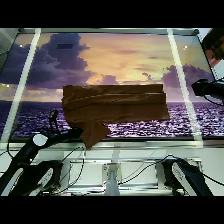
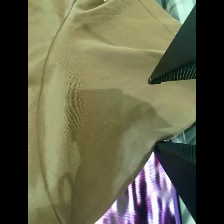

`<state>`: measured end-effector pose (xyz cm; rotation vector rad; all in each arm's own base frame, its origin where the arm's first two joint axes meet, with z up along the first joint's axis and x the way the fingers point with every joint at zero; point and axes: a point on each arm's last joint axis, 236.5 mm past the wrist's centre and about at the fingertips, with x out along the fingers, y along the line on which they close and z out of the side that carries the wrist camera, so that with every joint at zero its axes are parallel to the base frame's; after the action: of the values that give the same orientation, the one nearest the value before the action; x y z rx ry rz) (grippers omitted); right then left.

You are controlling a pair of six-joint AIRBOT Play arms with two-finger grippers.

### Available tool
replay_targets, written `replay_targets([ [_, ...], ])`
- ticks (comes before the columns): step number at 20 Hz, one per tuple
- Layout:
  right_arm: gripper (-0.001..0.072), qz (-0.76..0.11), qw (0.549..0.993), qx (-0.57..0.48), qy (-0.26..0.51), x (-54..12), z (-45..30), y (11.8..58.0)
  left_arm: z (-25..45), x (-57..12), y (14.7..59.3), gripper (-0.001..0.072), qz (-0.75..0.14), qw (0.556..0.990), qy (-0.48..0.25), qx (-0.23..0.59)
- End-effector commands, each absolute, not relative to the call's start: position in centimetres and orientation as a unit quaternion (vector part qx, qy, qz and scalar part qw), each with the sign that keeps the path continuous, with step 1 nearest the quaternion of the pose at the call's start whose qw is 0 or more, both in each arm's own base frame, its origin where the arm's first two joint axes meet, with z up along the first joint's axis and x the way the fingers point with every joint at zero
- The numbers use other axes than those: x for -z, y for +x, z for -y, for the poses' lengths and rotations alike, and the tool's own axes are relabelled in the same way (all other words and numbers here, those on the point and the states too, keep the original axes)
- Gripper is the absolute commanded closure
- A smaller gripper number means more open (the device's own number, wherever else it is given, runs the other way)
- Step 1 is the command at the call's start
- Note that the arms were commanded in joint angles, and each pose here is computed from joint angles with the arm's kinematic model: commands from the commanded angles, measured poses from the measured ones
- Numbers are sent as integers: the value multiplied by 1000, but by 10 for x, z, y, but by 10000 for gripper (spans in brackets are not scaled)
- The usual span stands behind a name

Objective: Fold the clothes and pants, and hang the long-sleeved shirts on hangers.

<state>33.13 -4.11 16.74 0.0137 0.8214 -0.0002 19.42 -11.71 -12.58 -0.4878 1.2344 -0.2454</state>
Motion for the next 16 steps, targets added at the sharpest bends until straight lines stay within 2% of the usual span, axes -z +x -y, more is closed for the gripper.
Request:
replay_targets([
  [1,233,-399,917,0,7,-168,41,331,109,127,207,244,-552,800,-215,101],
  [2,233,-399,917,0,7,-168,41,331,109,127,207,346,-552,800,-215,101],
  [3,233,-399,917,0,7,-168,41,331,109,127,206,484,-552,799,-215,101],
  [4,234,-400,916,0,7,-167,41,331,109,127,207,560,-552,799,-215,101],
  [5,234,-402,916,1,5,-166,42,330,109,127,207,673,-551,799,-216,101],
  [7,235,-418,908,3,1,-158,44,327,113,119,212,690,-542,804,-215,112],
  [8,259,-432,902,3,3,-151,44,324,115,110,218,691,-533,811,-205,125],
  [11,272,-466,885,4,22,-121,42,315,126,63,248,691,-493,833,-194,160],
  [16,272,-532,843,12,72,-32,33,290,139,-25,290,691,-416,867,-184,203],
])
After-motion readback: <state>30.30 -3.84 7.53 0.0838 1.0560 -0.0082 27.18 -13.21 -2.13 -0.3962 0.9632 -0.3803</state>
